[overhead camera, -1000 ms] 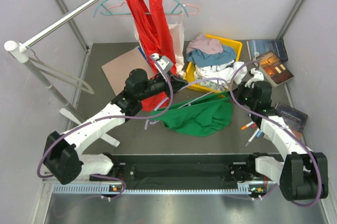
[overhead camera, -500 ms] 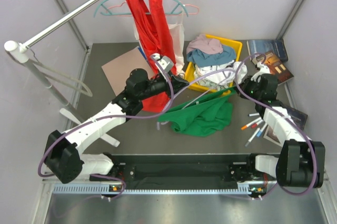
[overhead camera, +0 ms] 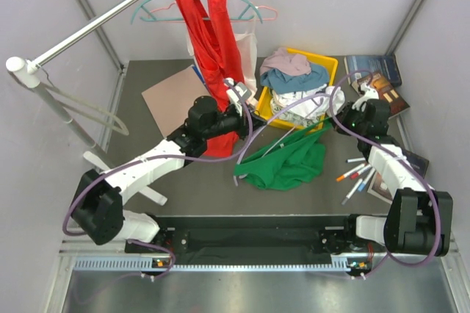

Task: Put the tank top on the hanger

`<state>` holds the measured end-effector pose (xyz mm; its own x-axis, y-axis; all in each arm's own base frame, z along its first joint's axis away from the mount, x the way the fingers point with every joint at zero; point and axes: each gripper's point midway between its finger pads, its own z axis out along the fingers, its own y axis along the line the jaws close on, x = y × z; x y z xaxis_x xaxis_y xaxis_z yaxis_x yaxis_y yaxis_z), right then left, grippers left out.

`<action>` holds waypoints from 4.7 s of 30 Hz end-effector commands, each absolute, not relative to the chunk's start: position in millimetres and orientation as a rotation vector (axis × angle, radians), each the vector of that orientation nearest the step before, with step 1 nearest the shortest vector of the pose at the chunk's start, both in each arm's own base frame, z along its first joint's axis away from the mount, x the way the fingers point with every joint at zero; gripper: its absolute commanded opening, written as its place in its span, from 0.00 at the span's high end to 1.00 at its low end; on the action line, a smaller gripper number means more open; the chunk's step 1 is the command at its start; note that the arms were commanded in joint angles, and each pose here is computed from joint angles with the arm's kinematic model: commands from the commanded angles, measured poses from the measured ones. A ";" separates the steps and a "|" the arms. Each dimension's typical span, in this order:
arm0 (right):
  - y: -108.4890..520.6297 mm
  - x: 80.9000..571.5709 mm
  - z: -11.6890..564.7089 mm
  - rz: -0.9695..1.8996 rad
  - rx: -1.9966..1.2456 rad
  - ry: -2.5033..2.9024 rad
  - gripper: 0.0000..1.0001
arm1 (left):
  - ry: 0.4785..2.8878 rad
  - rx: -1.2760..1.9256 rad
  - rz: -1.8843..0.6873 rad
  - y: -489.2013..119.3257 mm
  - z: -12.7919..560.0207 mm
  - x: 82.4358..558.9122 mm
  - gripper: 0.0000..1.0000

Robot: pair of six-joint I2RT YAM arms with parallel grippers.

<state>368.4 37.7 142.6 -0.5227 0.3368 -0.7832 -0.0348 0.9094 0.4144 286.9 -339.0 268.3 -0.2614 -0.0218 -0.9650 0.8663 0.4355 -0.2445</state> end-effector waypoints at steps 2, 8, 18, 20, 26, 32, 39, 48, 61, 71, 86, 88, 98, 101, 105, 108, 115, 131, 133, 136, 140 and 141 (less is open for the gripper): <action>19.3 370.5 156.5 0.388 0.231 1.996 1.00 | 1.589 0.840 -0.988 -346.9 263.2 289.8 1.00; 49.3 357.7 138.0 0.495 0.177 2.026 1.00 | 1.639 0.864 -1.057 -364.7 241.5 280.4 1.00; 59.2 350.0 93.7 0.508 0.248 2.102 1.00 | 1.743 0.864 -1.048 -369.8 196.5 263.7 1.00; 56.1 350.6 92.0 0.491 0.267 2.102 1.00 | 1.778 0.859 -1.042 -365.2 180.6 258.2 1.00; 39.5 356.8 95.1 0.418 0.309 2.100 1.00 | 1.805 0.861 -1.012 -357.7 166.5 248.1 1.00; 11.2 365.1 102.6 0.340 0.375 2.084 1.00 | 1.800 0.876 -0.985 -355.4 161.8 242.1 1.00; -10.0 373.7 106.8 0.350 0.420 2.070 1.00 | 1.800 0.905 -0.997 -355.4 158.3 233.9 1.00; -19.8 387.6 120.0 0.330 0.413 2.059 1.00 | 1.794 0.941 -0.986 -358.5 156.0 227.8 1.00; -30.3 383.1 145.9 0.279 0.405 2.034 1.00 | 1.815 0.933 -0.942 -358.0 147.7 232.5 1.00; -25.5 380.4 186.0 0.283 0.352 1.987 1.00 | 1.812 0.939 -0.943 -361.5 149.0 232.5 1.00; 67.4 364.1 205.6 0.332 0.091 2.032 1.00 | 1.777 0.912 -0.959 -371.3 164.7 237.4 1.00; 97.8 357.0 207.7 0.384 0.019 2.040 1.00 | 1.766 0.905 -0.961 -371.9 170.0 239.1 1.00; 188.0 310.5 208.1 0.517 -0.182 2.097 1.00 | 1.685 0.844 -0.947 -365.1 210.9 242.4 1.00; 198.0 301.9 220.2 0.533 -0.198 2.078 1.00 | 1.641 0.815 -0.920 -359.0 235.4 245.3 1.00; 209.5 287.4 251.6 0.579 -0.231 2.026 1.00 | 1.607 0.796 -0.881 -352.3 264.9 249.2 1.00; 211.4 278.6 280.3 0.610 -0.238 1.971 1.00 | 1.608 0.781 -0.838 -346.6 280.0 253.6 1.00; 225.5 259.2 310.8 0.719 -0.310 1.930 1.00 | 1.574 0.770 -0.757 -338.7 312.4 262.7 1.00; 212.9 212.5 366.7 0.705 -0.588 1.773 0.09 | 1.511 1.067 -0.969 -303.6 340.4 219.6 1.00; 211.3 203.0 369.5 0.700 -0.668 1.733 0.08 | 1.511 1.101 -0.962 -293.7 337.1 211.2 1.00; 214.4 188.7 364.2 0.722 -0.793 1.688 0.08 | 1.502 1.144 -0.965 -286.1 340.4 201.2 1.00; 231.8 173.1 347.4 0.811 -0.966 1.630 0.09 | 1.533 1.236 -1.056 -281.6 337.1 175.0 1.00; 237.7 169.6 348.2 0.842 -1.004 1.589 0.10 | 1.527 1.250 -1.059 -281.2 340.7 173.1 1.00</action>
<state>187.9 214.2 365.7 -0.1944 -0.1161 -0.9740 -0.8029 0.5893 0.0899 204.1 -283.7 309.2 -0.1821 0.2607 -0.9481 0.9544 0.2788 -0.1067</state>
